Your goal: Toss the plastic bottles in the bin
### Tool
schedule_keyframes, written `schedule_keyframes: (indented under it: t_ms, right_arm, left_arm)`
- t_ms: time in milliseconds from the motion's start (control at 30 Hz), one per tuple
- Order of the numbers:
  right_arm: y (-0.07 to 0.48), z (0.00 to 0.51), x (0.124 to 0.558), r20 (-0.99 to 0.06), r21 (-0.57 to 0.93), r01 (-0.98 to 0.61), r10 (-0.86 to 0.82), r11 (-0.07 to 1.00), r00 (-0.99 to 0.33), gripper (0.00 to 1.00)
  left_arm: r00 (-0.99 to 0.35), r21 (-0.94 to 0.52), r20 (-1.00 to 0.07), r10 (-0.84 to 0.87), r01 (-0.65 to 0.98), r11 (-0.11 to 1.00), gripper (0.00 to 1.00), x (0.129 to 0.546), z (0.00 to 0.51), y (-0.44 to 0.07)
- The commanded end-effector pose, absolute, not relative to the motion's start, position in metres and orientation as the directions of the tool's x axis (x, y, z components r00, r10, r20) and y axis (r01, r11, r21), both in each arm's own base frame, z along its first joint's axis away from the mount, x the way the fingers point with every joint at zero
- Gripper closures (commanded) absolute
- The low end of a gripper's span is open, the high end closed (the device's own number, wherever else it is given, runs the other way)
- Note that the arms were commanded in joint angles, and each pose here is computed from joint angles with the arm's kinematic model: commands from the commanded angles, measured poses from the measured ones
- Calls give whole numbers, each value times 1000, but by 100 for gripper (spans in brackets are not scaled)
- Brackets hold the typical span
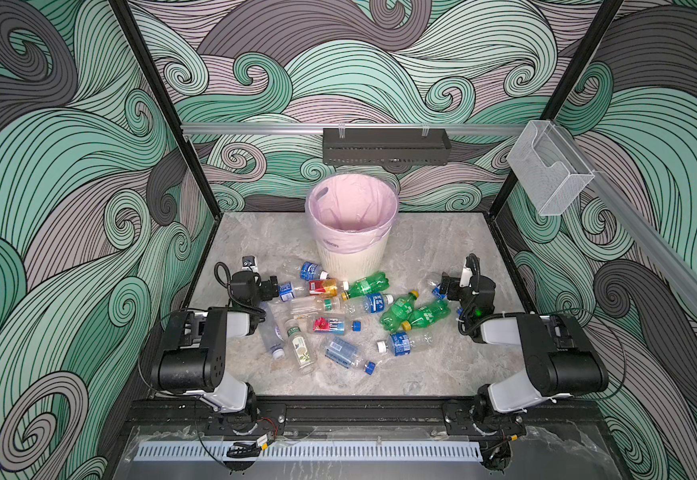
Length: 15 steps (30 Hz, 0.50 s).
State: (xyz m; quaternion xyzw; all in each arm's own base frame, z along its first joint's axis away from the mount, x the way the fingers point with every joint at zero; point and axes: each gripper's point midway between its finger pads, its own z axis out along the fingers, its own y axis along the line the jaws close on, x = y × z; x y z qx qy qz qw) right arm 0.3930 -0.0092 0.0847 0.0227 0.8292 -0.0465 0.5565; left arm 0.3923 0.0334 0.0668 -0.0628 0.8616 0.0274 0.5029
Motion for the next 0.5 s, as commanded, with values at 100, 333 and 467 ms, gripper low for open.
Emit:
schedule_keyframes:
  t_ms: [100,333,467]
  right_arm:
    - [-10,103,397,-928,-65,91,-26,994,-370,0]
    - [-16,130,391,-912,-55,137,6,989,-411,0]
    - [-11,152,380,-870,-14,127,50,992,-491,0]
  left_arm:
    - [-441,1,-895,-68,-155,988,5,402,93,40]
    - [-483,4,-868,-116,-240,971,1,396,130,52]
    - [-503,-9,-852,-145,-263,965,1,386,151,50]
